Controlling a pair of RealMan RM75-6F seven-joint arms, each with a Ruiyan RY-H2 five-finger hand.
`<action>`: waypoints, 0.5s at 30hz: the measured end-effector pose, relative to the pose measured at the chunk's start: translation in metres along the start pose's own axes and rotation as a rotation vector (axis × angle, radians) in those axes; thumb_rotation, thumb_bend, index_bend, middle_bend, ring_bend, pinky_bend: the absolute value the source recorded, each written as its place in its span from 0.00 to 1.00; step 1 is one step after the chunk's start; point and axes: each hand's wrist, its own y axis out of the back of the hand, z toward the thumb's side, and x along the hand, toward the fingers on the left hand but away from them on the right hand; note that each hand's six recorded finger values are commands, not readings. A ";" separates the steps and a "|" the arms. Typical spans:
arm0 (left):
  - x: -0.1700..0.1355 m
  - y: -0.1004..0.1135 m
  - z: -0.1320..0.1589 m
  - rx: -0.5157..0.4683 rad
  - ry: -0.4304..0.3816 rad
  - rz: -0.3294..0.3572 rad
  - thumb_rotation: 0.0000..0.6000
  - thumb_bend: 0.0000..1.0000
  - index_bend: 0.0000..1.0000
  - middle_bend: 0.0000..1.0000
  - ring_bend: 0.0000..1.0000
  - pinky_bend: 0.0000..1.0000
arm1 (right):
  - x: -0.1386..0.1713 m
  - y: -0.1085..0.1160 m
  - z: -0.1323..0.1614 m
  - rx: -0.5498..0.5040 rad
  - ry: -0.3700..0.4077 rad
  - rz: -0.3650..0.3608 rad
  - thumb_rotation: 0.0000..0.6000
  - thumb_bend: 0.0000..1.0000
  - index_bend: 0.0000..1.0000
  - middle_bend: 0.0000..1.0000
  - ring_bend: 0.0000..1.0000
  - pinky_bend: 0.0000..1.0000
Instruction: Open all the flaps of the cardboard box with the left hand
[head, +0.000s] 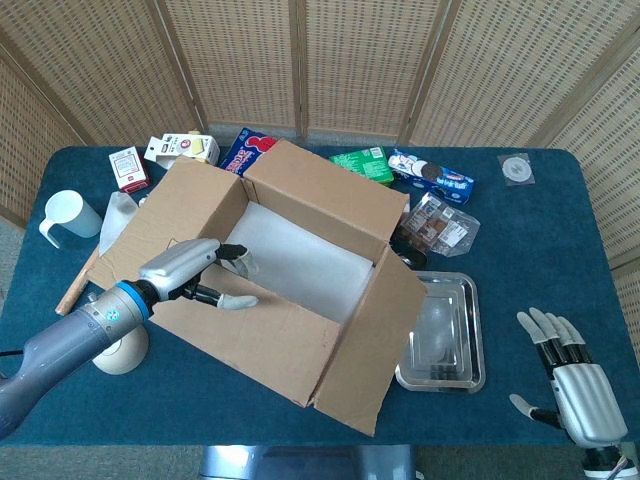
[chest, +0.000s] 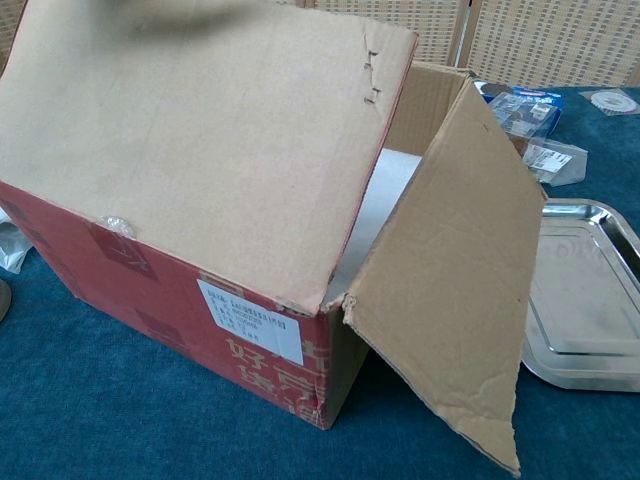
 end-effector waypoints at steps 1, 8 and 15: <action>-0.001 -0.001 0.000 -0.012 -0.001 -0.005 0.44 0.00 0.36 0.46 0.32 0.42 | 0.000 0.000 0.000 0.000 0.000 0.000 1.00 0.00 0.00 0.00 0.00 0.00; -0.010 -0.001 0.004 -0.065 -0.015 -0.035 0.44 0.00 0.36 0.46 0.32 0.42 | 0.000 -0.001 0.001 0.001 0.002 0.001 1.00 0.00 0.00 0.00 0.00 0.00; -0.019 0.002 0.013 -0.152 -0.034 -0.054 0.44 0.00 0.36 0.46 0.32 0.43 | 0.000 -0.001 0.002 0.005 0.004 0.001 1.00 0.00 0.00 0.00 0.00 0.00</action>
